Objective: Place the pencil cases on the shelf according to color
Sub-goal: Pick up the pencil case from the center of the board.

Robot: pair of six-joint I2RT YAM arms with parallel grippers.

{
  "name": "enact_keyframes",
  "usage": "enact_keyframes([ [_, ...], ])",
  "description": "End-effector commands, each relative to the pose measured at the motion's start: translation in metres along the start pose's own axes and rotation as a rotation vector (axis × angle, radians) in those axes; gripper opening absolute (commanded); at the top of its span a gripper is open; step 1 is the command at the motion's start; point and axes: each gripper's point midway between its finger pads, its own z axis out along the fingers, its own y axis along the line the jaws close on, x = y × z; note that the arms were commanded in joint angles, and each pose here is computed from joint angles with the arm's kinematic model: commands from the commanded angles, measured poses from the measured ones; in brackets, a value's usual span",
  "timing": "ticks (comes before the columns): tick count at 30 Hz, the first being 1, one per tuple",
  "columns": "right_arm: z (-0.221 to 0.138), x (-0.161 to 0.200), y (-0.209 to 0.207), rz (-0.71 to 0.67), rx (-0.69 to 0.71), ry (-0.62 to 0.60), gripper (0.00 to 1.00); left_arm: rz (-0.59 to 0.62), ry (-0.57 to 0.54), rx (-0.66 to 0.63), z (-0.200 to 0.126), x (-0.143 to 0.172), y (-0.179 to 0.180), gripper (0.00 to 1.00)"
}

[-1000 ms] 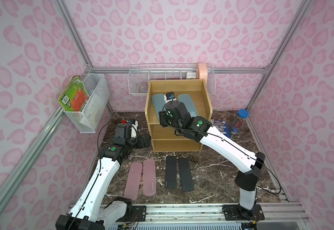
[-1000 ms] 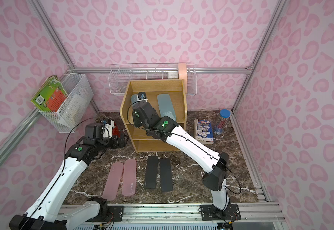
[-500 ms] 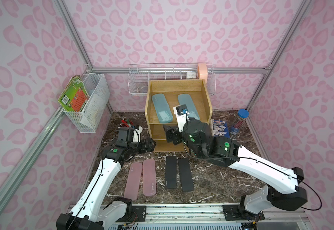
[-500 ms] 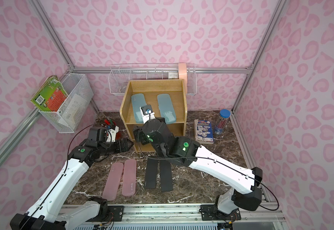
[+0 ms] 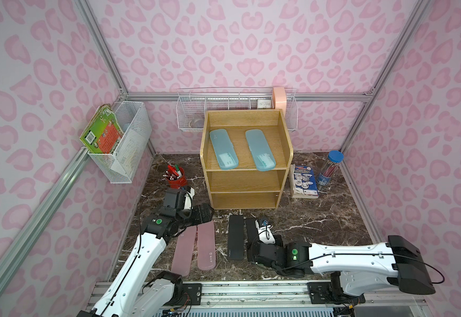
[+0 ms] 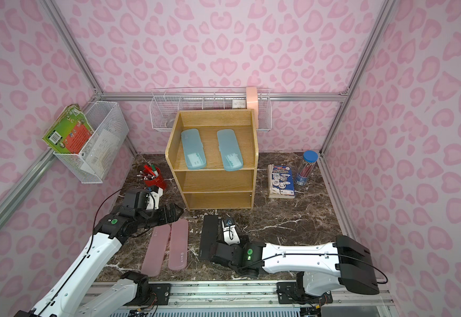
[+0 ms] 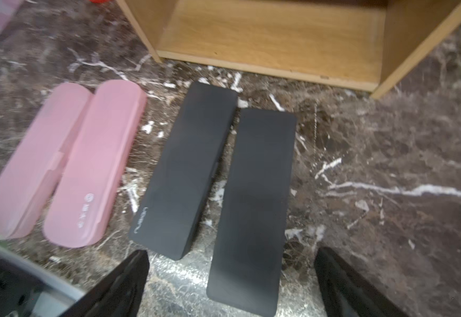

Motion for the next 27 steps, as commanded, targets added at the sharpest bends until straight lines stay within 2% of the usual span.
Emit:
enact_keyframes([
  [1, 0.018, 0.022, -0.007, 0.052, 0.057, 0.086, 0.98, 0.012, -0.008, -0.025, -0.001, -0.004, 0.002, 0.98],
  [4, 0.034, 0.039, -0.01, 0.028, 0.103, 0.178, 0.98, 0.02, -0.005, -0.034, -0.001, -0.007, 0.002, 0.98],
  [8, 0.04, 0.051, -0.016, 0.04, 0.131, 0.225, 0.98, 0.012, 0.002, -0.033, 0.002, -0.006, 0.003, 0.98],
  [15, 0.054, 0.072, -0.01, 0.07, -0.036, 0.305, 0.97, 0.017, 0.009, -0.027, 0.002, -0.005, 0.002, 0.98],
  [21, 0.064, 0.074, -0.013, 0.017, 0.027, 0.325, 0.96, 0.027, 0.0, -0.043, 0.002, -0.009, 0.003, 0.98],
  [25, 0.066, 0.084, -0.018, 0.018, 0.058, 0.336, 0.91, 0.018, 0.022, -0.035, 0.004, -0.006, 0.002, 0.98],
  [27, 0.063, 0.088, -0.023, 0.034, 0.068, 0.326, 0.85, 0.02, 0.023, -0.026, 0.005, -0.006, 0.001, 0.98],
])
